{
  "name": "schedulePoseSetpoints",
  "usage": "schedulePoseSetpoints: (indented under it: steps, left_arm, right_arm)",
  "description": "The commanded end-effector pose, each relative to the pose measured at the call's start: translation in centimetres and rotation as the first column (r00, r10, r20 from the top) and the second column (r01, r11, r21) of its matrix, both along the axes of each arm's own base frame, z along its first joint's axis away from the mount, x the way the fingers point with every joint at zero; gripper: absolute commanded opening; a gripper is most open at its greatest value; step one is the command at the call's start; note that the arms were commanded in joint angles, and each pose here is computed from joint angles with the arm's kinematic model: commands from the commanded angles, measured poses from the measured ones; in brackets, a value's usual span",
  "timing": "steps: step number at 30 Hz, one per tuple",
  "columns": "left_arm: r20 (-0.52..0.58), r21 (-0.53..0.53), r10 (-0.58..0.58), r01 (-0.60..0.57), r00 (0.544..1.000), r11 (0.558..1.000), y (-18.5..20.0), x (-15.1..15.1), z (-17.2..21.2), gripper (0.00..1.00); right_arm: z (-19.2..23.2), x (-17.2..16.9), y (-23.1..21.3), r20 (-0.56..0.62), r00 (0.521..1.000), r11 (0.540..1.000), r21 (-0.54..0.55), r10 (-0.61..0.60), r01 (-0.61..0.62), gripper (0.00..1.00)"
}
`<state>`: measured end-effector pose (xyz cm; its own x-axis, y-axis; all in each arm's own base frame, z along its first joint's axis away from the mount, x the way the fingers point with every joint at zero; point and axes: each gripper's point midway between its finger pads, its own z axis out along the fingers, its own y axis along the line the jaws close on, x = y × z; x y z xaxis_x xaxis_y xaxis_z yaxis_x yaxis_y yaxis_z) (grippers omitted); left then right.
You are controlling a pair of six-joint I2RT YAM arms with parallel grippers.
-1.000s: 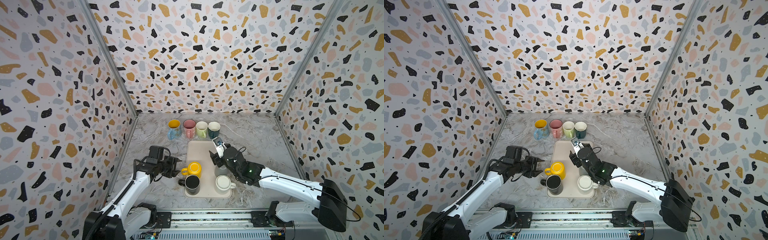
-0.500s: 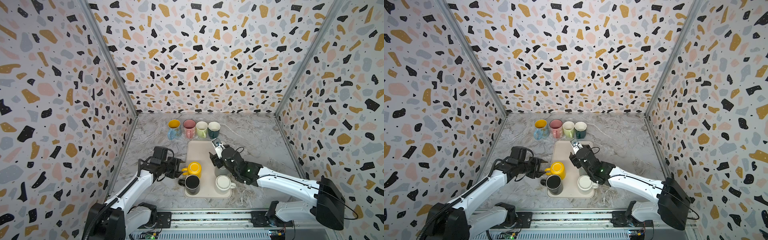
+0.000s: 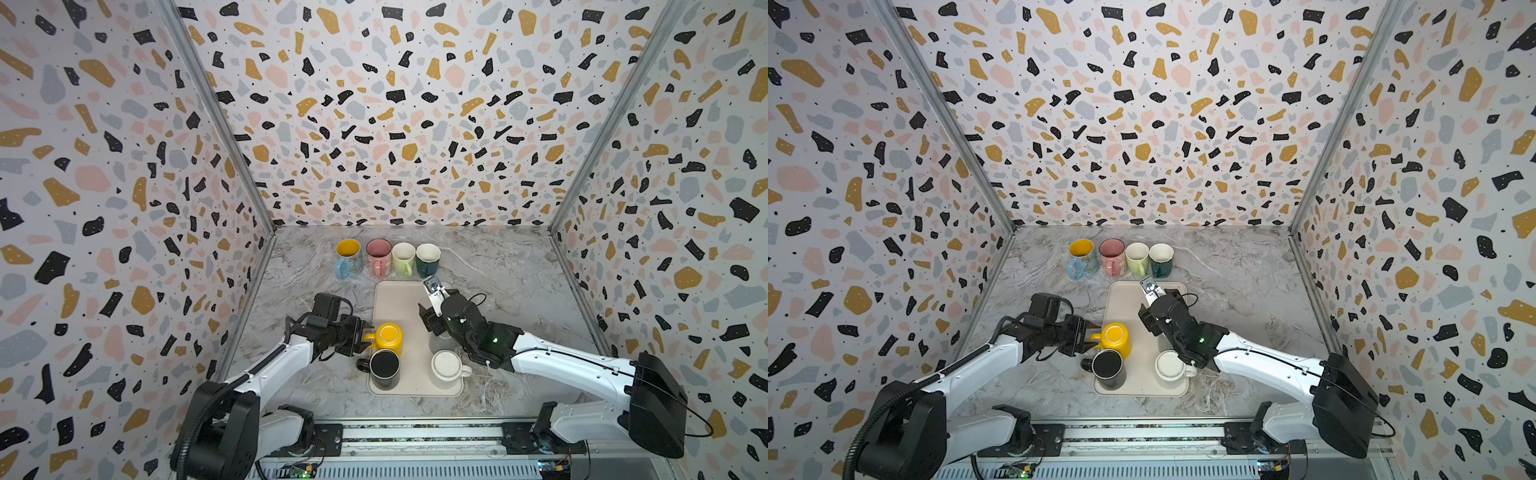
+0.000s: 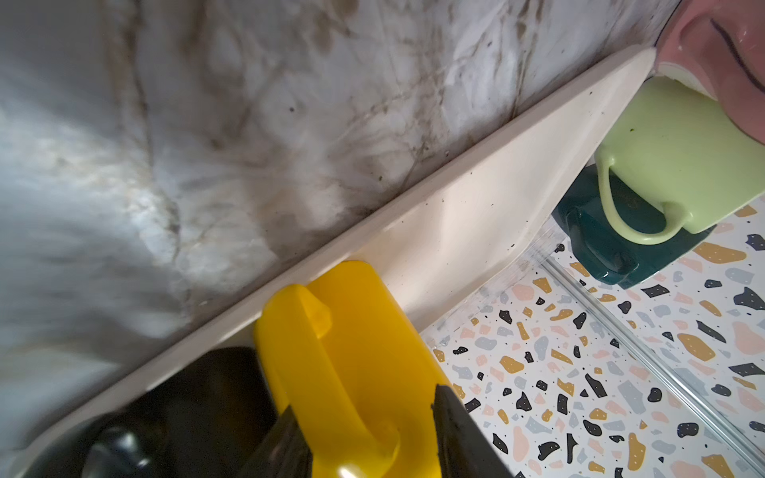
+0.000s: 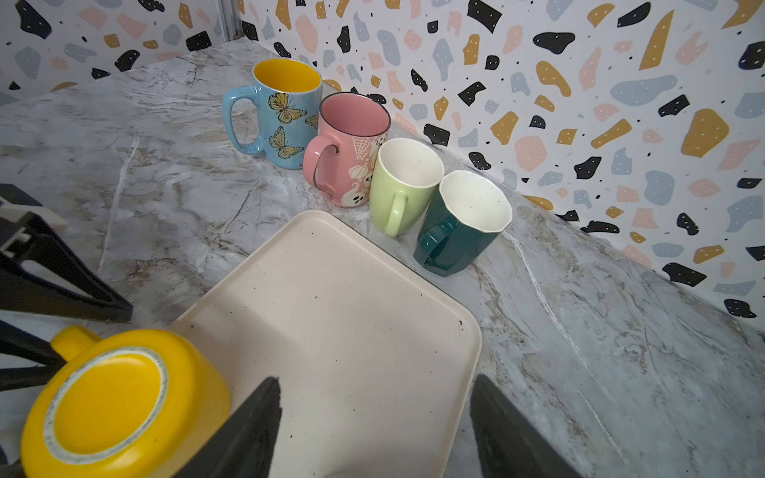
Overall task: Turn the mug right side up
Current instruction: 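Close the left gripper on the upside-down yellow mug's handle, then lift the yellow mug off the tray and tilt it with the left gripper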
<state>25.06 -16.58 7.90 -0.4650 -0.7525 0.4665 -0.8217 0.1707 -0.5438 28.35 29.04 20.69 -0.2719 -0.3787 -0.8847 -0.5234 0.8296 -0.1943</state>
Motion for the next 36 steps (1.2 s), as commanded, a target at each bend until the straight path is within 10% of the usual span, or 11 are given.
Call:
schedulePoseSetpoints:
  steps: [1,24,36]
  left_arm:
    - [0.029,-0.03,-0.035,0.036,0.999,0.999,-1.1,0.5,0.6,0.44]
    - [0.033,-0.062,-0.062,0.064,0.998,0.996,-2.8,3.5,-1.5,0.03]
    - [0.336,-0.058,-0.127,0.155,0.933,0.986,-4.4,8.5,3.6,0.0]
  right_arm:
    - [1.4,0.4,0.3,0.019,1.0,1.0,0.011,-0.018,0.017,0.74]
    - [0.8,1.0,0.3,0.019,0.999,0.999,-0.04,-0.033,0.033,0.74]
    - [0.7,1.0,-0.7,0.028,0.998,0.996,-0.066,-0.064,0.066,0.74]
